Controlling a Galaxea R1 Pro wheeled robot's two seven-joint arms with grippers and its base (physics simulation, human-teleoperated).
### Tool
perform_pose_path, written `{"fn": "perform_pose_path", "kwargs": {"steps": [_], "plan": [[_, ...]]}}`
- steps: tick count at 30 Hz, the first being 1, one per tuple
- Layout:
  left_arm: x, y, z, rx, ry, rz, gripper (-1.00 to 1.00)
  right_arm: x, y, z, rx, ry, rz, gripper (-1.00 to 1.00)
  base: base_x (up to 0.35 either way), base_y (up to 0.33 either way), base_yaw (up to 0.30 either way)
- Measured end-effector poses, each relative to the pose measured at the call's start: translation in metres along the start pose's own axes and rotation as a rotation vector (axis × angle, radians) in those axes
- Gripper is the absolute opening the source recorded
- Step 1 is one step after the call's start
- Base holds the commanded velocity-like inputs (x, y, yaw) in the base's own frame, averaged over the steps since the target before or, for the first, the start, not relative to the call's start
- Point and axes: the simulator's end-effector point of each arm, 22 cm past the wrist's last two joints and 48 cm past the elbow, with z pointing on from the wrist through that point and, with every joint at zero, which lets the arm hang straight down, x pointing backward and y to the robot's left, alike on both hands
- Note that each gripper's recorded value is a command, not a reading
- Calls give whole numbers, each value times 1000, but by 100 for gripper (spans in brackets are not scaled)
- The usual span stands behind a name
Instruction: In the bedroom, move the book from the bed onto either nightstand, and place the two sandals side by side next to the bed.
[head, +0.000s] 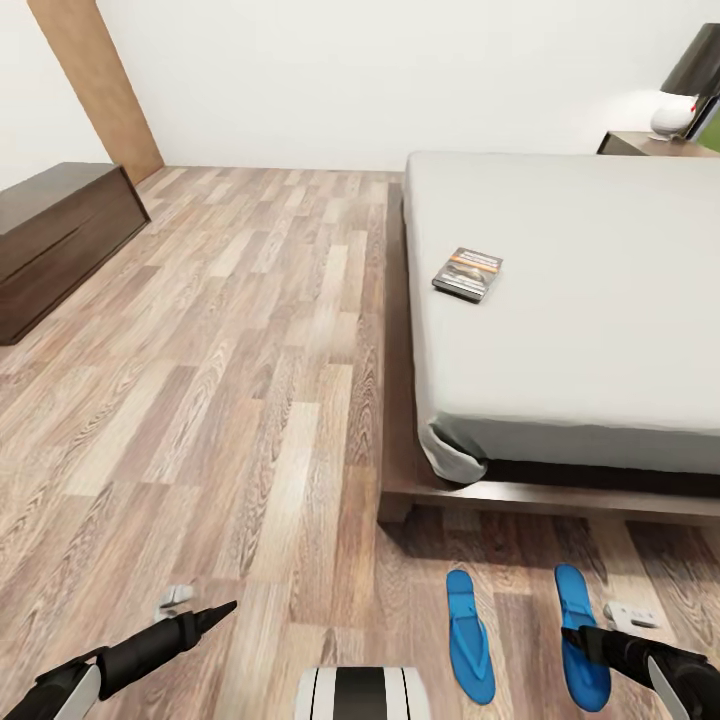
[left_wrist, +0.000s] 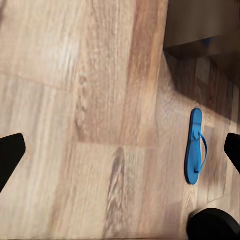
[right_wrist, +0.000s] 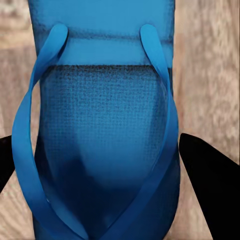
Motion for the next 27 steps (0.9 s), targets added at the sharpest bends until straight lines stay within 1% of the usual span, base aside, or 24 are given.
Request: {"fn": "perform_pose_path", "kwargs": {"steps": [5,8,16,27], "plan": [[0,0,0,0,0,0,100,0,0,0,0,0,0,-100,1,311,0],[0,0,0,-1,0,0,100,0,0,0,0,0,0,-100,46,168,0],[1,-1,1,-1,0,-1,100,0,0,0,0,0,0,-100,7,16,0],[18,13,7,-20,32,-26,100,19,-3,12,8,45,-2,-100,0,0,0]]}}
